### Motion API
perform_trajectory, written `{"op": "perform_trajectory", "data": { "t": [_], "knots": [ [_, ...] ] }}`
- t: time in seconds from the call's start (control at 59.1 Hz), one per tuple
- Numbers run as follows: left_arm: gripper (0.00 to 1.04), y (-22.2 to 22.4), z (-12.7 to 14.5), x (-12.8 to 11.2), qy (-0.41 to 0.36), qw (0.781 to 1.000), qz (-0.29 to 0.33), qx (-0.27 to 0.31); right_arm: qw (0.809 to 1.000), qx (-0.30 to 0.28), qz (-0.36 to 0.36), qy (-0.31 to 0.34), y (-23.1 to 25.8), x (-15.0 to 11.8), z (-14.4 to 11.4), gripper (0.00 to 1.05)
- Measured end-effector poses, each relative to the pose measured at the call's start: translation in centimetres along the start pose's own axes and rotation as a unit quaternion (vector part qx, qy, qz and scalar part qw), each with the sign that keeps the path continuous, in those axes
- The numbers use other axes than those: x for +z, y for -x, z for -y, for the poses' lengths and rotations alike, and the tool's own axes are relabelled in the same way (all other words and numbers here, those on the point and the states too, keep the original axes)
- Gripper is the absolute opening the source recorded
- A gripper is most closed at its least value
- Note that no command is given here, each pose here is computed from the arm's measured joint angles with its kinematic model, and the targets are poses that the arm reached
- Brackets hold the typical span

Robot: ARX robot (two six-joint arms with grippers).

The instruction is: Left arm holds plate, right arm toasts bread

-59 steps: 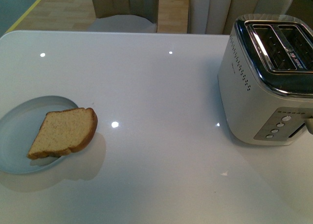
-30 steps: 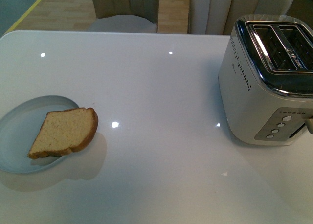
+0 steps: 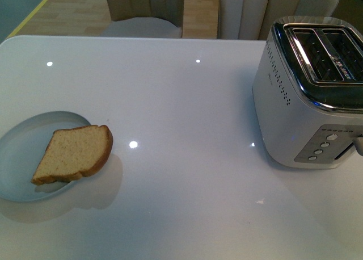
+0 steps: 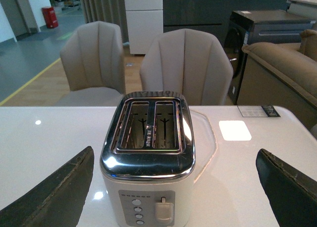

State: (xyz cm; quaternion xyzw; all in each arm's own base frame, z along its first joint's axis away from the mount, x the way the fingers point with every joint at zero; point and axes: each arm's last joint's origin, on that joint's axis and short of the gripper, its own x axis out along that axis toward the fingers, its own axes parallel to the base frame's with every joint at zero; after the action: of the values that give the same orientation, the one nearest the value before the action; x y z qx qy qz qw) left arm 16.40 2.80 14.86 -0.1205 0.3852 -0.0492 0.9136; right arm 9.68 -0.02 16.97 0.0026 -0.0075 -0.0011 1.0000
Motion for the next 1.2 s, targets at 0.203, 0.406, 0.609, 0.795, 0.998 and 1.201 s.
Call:
{"op": "perform_trajectory", "data": {
  "t": [0.203,0.406,0.609,0.795,0.998,1.201],
  "knots": [
    [0.98,-5.0,-4.0,1.9,0.028,0.999,-0.013,0.042,1.000,0.000,0.000,0.000,0.0,0.0,0.0,0.96],
    [0.98,-9.1,-6.5,1.4,0.047,0.996,-0.045,0.060,1.000,0.000,0.000,0.000,0.0,0.0,0.0,0.96],
    [0.98,-14.1,-8.8,0.8,0.095,0.990,-0.079,0.067,1.000,0.000,0.000,0.000,0.0,0.0,0.0,0.96],
    [0.98,-16.8,-9.5,-0.1,0.131,0.983,-0.104,0.071,1.000,0.000,0.000,0.000,0.0,0.0,0.0,0.96],
    [0.98,-18.8,-10.3,-0.4,0.138,0.980,-0.112,0.088,1.000,0.000,0.000,0.000,0.0,0.0,0.0,0.96],
    [0.98,-20.0,-10.8,-0.7,0.151,0.978,-0.115,0.090,1.000,0.000,0.000,0.000,0.0,0.0,0.0,0.96]
  ]
}}
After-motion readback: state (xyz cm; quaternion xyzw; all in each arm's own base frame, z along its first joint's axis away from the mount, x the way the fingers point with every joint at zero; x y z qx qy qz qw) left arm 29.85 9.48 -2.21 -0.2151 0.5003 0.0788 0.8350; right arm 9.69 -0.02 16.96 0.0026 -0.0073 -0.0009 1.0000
